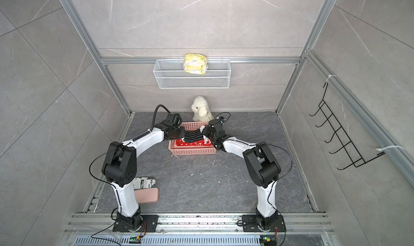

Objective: Place the socks together as a pair
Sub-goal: Place a pair of socks in the bin.

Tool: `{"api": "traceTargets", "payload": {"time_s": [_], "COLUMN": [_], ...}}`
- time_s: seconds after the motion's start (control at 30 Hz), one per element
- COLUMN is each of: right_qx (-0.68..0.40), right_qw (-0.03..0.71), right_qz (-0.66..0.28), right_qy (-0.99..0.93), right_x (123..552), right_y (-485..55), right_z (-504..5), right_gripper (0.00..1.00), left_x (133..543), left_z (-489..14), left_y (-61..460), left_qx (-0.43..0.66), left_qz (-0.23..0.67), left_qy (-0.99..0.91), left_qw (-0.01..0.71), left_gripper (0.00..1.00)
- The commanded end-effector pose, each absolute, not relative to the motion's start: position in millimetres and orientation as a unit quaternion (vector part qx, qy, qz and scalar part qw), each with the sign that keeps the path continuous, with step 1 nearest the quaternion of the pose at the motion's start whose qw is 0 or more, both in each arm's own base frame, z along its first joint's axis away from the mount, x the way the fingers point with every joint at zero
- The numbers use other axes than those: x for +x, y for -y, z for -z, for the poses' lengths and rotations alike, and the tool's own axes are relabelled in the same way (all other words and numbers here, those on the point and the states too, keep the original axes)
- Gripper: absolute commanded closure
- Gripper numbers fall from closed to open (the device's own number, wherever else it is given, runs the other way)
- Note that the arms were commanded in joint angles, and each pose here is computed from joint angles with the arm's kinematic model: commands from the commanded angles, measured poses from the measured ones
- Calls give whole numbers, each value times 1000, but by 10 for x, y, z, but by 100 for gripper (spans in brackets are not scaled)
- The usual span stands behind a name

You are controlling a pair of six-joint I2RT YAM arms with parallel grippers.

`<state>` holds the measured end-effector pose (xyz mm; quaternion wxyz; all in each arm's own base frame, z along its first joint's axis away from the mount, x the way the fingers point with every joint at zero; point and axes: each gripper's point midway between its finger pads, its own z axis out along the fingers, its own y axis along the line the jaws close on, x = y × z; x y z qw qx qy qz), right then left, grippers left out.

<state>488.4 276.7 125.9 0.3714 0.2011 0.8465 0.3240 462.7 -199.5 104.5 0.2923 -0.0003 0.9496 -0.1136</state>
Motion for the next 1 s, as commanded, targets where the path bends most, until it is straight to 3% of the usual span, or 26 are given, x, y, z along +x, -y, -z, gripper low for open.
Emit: {"api": "traceTargets", "payload": {"time_s": [0.0,0.13,0.2,0.33,0.6,0.83,0.97], "right_qx": [186,188,184,165,151,107,98], "right_qw": [375,384,392,409,430,475,497], "right_qz": [-309,-293,-286,-251,-217,-237,-232], "right_qy": [-854,-855,-855,-862,-863,-840,-830], "right_x": [4935,4910,4894,4850,4735,4458,4188], "right_y": [-2765,-2678,-2641,-2523,-2297,-2191,-2004], "right_z": [-1287,-1351,-1437,-1645,-1908,-2389,-2688], "right_gripper": [67,53,46,34,28,29,29], "left_x": [4746,4724,4717,4704,4678,4579,4357], "left_z": [-1186,-1197,-1230,-1316,-1393,-1991,-2485], "left_y": [2011,2016,2011,1978,1898,1891,1830], "left_qx": [14,16,17,15,16,15,9], "left_qz": [110,112,113,108,86,112,137], "left_qy": [-944,-945,-944,-942,-945,-925,-903], "left_qw": [310,307,310,317,316,363,408], "left_gripper": [100,100,93,89,47,32,2]}}
